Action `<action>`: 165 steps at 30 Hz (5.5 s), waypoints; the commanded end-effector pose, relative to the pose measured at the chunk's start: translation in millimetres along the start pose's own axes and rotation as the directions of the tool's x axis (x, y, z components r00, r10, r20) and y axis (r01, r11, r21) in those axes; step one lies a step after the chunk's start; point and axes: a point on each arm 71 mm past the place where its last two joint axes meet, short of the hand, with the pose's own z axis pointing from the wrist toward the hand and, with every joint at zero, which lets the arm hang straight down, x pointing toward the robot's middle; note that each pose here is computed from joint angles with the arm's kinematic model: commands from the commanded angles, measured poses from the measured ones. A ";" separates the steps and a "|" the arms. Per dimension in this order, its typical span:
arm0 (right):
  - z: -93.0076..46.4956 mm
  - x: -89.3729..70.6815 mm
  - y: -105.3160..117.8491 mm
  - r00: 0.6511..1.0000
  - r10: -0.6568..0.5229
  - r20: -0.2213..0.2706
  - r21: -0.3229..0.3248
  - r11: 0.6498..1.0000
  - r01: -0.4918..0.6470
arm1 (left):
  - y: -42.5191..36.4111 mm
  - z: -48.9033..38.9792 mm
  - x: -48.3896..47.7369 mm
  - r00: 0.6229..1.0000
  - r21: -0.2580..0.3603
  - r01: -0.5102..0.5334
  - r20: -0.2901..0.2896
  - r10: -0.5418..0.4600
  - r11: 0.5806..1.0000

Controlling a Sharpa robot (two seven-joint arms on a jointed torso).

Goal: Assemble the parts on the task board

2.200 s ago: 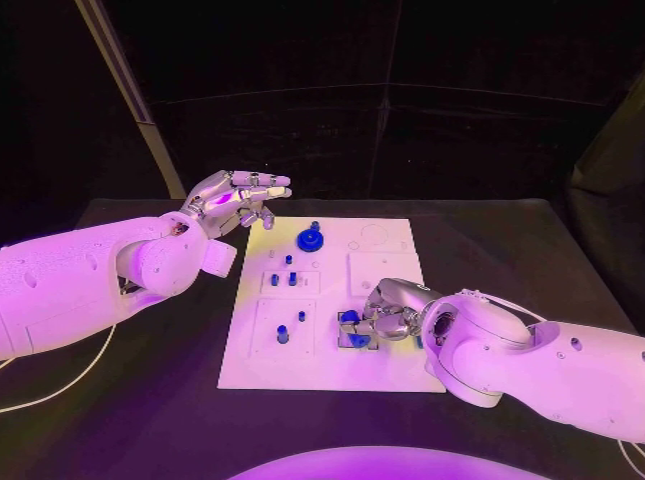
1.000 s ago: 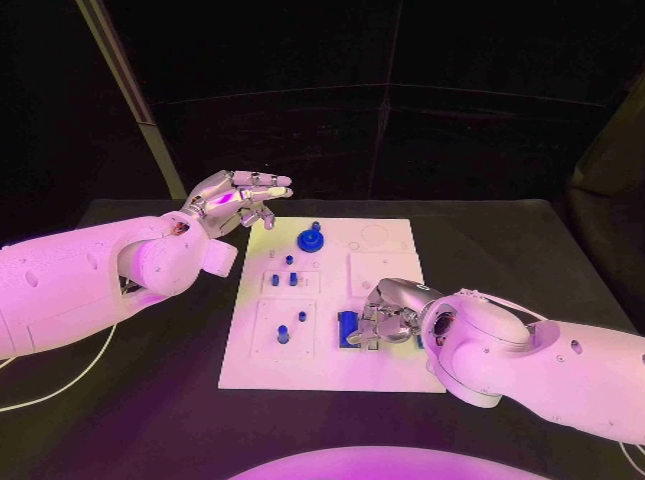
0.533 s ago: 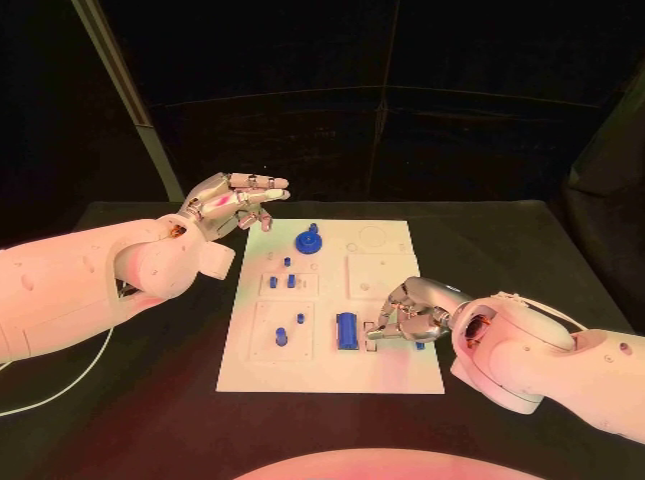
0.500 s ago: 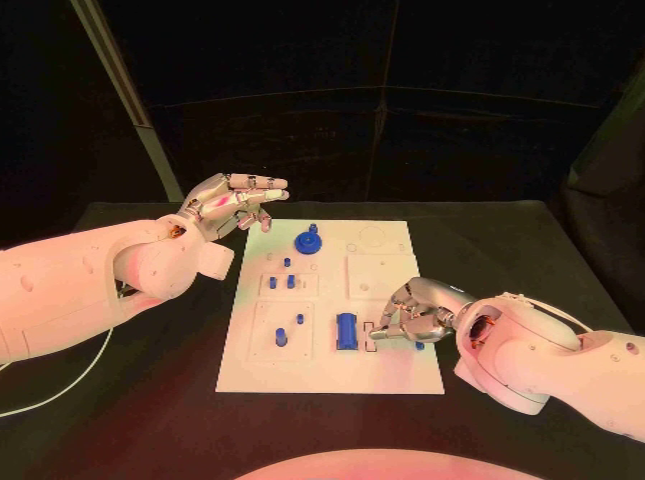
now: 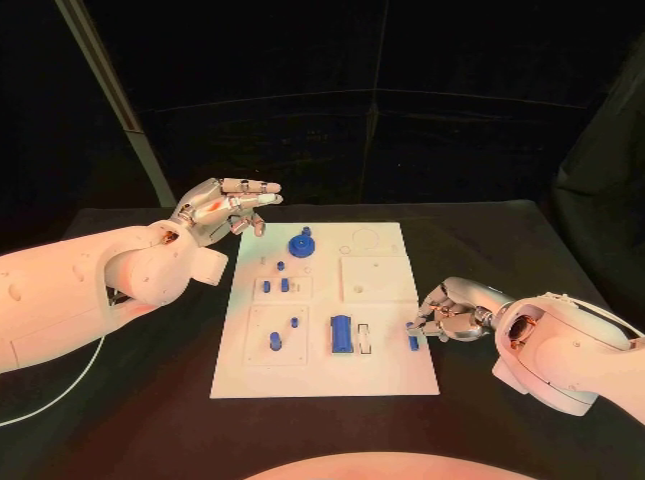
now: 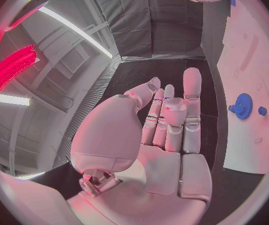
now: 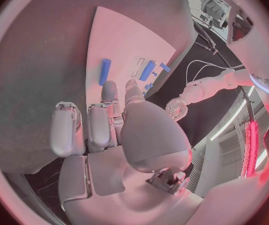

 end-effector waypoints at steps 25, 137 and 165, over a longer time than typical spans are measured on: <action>25.8 13.3 8.4 0.969 -0.238 -0.061 0.081 0.967 0.242 | -1.0 -1.0 1.5 1.000 0.002 -0.002 -0.020 0.002 1.000; 39.1 41.5 60.0 0.994 -0.035 -0.106 0.054 0.998 0.041 | 0.4 -1.6 2.5 1.000 -0.013 0.001 -0.031 -0.001 1.000; 37.9 41.4 53.7 0.986 -0.068 -0.155 0.018 0.997 0.072 | 0.5 -1.8 2.1 0.999 -0.016 0.001 -0.033 -0.002 1.000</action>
